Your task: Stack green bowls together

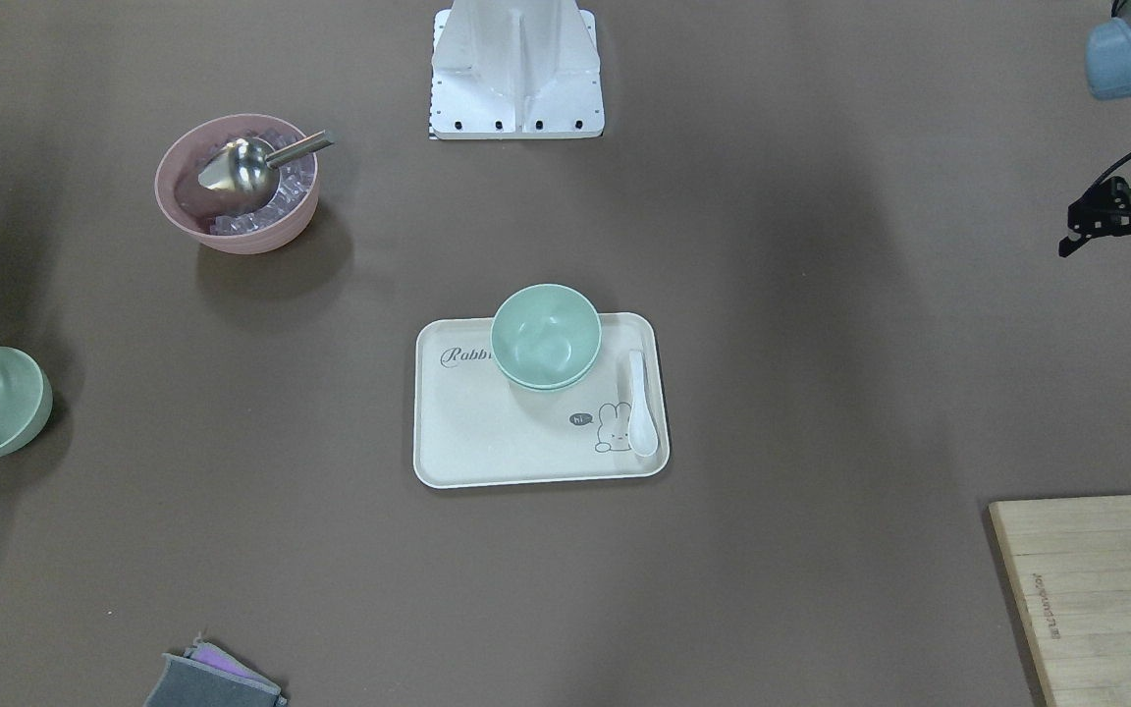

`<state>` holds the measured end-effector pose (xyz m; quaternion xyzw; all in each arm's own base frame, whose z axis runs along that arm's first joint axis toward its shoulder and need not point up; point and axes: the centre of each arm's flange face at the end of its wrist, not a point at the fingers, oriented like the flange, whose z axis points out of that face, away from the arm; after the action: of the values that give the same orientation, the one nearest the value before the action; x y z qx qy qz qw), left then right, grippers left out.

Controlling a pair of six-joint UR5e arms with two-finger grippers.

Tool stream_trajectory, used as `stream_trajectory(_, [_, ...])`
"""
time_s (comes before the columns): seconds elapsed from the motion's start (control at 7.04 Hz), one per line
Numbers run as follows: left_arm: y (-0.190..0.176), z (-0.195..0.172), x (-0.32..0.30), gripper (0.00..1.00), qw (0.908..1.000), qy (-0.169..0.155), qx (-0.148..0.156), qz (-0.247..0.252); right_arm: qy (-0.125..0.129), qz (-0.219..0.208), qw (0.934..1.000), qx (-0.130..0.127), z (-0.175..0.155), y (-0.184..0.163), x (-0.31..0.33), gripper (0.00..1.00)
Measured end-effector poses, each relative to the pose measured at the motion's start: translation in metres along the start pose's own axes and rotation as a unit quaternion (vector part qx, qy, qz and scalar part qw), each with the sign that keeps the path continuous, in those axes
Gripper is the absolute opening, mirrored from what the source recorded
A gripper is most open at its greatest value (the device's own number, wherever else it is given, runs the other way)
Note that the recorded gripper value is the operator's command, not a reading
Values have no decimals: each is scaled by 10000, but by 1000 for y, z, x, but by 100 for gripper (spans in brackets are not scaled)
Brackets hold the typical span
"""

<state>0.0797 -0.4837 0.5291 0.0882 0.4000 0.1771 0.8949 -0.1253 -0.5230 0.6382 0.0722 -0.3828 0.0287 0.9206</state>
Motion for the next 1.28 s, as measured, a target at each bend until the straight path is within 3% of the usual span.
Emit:
stream_trajectory(0.14, [0,0,0,98,10000,0,3,2,44,20,10000,9,3,8,7,56])
stream_trajectory(0.99, [11,2,-7,98,10000,-8,22,-20,78,137,9999,-3,13,11,-4,39])
stream_trajectory(1.14, [14,4,-8,98,10000,-7,37,-7,96,138,9999,-7,14,12,-4,33])
stream_trajectory(1.28, [15,5,-9,98,10000,-7,36,-7,107,139,9998,-14,16,12,-4,19])
